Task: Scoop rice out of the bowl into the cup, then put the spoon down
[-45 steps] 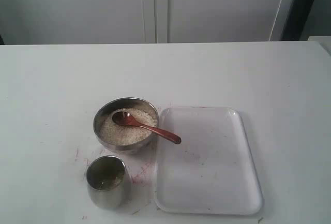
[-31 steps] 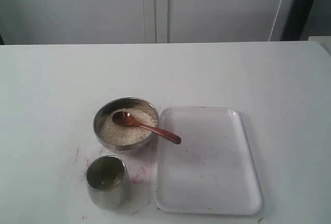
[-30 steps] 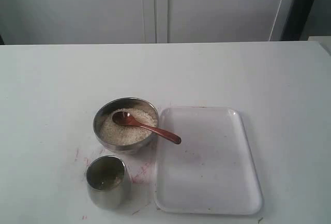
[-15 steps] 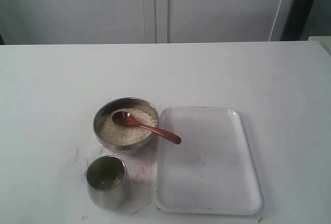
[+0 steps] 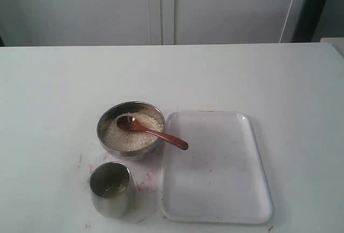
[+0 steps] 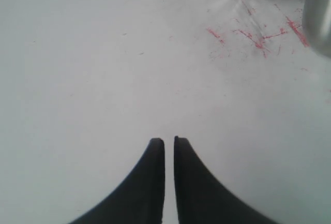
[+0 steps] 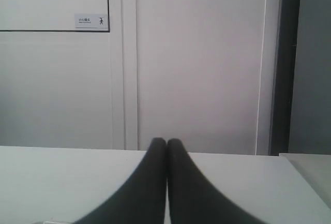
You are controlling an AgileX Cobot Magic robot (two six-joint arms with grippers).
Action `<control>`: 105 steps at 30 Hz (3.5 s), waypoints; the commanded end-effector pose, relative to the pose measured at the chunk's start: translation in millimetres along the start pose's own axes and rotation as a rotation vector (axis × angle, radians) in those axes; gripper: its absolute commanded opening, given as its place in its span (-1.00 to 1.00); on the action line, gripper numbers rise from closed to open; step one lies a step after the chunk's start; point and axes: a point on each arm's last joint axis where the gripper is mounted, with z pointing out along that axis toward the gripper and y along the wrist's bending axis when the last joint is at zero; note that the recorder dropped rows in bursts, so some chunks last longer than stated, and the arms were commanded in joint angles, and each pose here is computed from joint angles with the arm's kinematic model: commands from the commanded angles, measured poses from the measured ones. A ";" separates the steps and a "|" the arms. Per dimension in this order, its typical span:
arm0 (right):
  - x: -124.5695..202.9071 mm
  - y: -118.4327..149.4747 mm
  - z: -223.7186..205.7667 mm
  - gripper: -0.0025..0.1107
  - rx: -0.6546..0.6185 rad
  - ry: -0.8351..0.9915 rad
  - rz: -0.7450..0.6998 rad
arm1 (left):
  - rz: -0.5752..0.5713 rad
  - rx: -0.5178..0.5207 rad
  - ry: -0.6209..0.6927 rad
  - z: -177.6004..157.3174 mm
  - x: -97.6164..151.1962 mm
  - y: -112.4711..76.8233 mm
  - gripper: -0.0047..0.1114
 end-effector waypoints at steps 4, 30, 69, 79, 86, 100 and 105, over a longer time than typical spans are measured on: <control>-8.0 0.7 -1.0 -0.96 -0.016 -0.102 0.188 | -0.009 0.024 0.058 0.9 7.3 -2.4 -0.67; -81.9 -2.0 34.9 -0.96 0.111 0.455 0.326 | -0.009 0.024 0.058 0.9 7.3 -2.4 -0.67; 21.5 201.1 269.0 -0.80 -0.740 1.525 -0.580 | -0.009 0.024 0.058 0.9 7.3 -2.4 -0.67; 20.1 213.4 265.6 0.03 -0.978 1.436 -0.586 | -0.009 0.024 0.058 0.9 7.3 -2.4 -0.67; 28.0 216.9 272.8 0.03 -0.982 1.366 -0.618 | -0.009 0.024 0.058 0.9 7.3 -2.4 -0.67; 68.9 220.2 276.0 0.03 -0.953 1.468 -0.640 | -0.009 0.024 0.058 0.9 7.3 -2.4 -0.67; 83.3 223.3 278.6 0.03 -0.928 1.476 -0.621 | -0.009 0.024 0.058 0.9 7.3 -2.4 -0.67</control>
